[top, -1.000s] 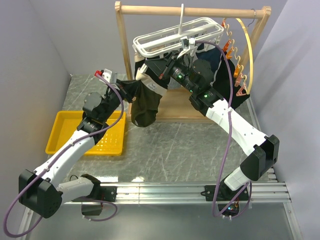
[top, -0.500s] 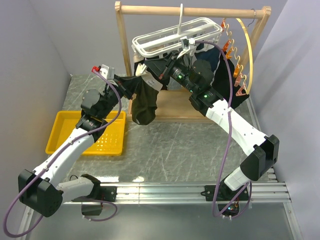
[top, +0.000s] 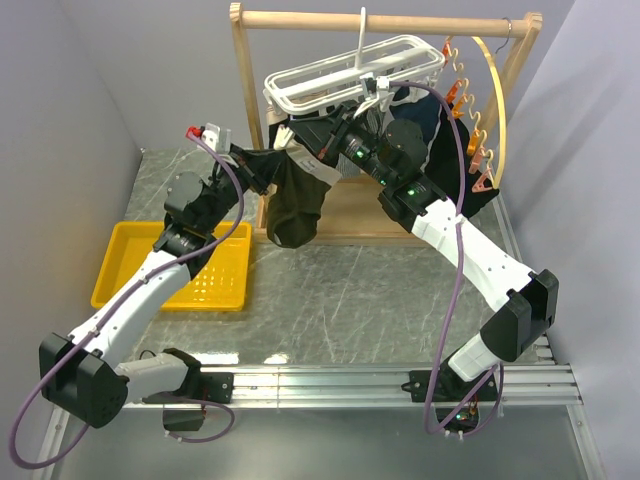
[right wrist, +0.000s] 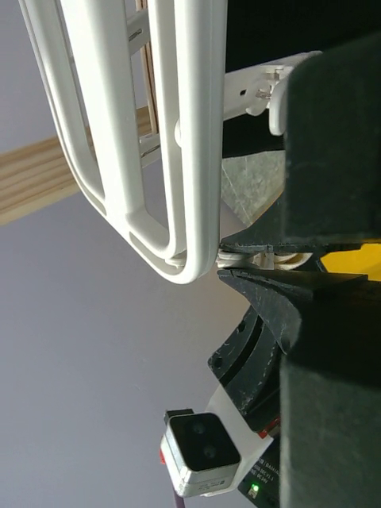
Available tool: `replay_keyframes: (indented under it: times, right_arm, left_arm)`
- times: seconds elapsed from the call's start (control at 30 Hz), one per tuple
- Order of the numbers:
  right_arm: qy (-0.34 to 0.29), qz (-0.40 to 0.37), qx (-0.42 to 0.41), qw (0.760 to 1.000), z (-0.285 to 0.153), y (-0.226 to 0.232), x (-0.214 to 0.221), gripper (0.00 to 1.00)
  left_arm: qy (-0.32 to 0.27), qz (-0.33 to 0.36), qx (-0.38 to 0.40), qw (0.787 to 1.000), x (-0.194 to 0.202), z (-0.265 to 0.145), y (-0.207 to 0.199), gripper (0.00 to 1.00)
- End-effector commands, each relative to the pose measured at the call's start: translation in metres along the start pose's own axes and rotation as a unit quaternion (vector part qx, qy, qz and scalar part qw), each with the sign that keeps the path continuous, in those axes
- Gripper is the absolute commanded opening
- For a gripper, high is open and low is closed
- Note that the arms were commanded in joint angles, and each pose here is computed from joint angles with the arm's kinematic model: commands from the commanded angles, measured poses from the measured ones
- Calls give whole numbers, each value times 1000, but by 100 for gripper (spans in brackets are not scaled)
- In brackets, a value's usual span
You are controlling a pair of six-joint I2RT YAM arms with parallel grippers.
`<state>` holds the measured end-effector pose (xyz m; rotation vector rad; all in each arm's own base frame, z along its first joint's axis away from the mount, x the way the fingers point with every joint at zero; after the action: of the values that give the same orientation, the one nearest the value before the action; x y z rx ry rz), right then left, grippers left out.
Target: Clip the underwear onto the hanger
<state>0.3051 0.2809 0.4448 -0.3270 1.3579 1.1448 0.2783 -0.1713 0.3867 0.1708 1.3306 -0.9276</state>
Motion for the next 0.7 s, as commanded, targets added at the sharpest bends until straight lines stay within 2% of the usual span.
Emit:
replay_keyframes:
  times: [0.0,0.13,0.23,0.4,0.67]
  right_arm:
    - [5,-13,-26,1000,-5,11,-1,12]
    - [4,-14,-26,1000,-4,12,-2,27]
    - [3,-14,-23,1000,-4,11,-3,41]
    - [0,-17,-26,1000,-4,13,-5,47]
    - [1,-35,-37,999,-10,18,-11,70]
  left_arm:
    - [-44,0,35,998,-30,6,-17,0]
    - [-43,2,39,998,-33,7,-18,0]
    - [-42,6,41,998,-33,9,-18,0]
    - [-38,4,42,998,-32,11,-18,0]
    - [-18,1,34,999,-27,12,-15,0]
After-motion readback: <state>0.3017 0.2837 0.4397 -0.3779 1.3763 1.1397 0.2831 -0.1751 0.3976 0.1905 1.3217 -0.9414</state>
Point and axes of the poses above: each gripper's point midway between its finger pads, its own z axis out along the fingers, its own y axis along the line the jaws close on, x = y × z, the point moved 9 cm from there along -z, back along the fingers, and after that the axes turned 5 degrees about -z, right-handed, at the moved point
